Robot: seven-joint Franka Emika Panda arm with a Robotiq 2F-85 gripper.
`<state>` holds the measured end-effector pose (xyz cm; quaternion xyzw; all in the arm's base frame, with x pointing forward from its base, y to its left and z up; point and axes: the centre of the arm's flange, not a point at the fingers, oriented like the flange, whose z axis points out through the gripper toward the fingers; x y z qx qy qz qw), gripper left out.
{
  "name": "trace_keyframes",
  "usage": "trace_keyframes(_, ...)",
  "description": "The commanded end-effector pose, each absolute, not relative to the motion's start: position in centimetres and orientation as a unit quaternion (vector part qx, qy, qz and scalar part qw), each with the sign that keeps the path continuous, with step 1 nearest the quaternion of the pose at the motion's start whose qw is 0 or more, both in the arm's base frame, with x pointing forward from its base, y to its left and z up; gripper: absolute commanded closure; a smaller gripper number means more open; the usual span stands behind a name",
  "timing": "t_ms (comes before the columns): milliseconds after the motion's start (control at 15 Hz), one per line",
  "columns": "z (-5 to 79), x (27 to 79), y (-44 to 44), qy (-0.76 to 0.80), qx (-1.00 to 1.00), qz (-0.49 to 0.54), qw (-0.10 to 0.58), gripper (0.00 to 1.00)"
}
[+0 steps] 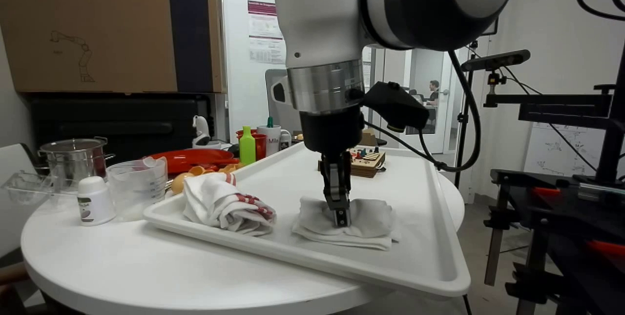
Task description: Wipe the table with the white towel.
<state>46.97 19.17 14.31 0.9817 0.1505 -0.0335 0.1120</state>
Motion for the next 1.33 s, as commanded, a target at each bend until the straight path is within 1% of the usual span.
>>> trace_keyframes(0, 13.4, 49.2, 16.1, 0.121, 0.984, -0.033, 0.130, 0.97)
trace_keyframes(667, 13.1, 54.1, 9.2, 0.056, 0.987, -0.023, 0.146, 0.97)
trace_keyframes(1267, 13.5, 57.8, 10.7, 0.071, 0.985, -0.002, 0.159, 0.97)
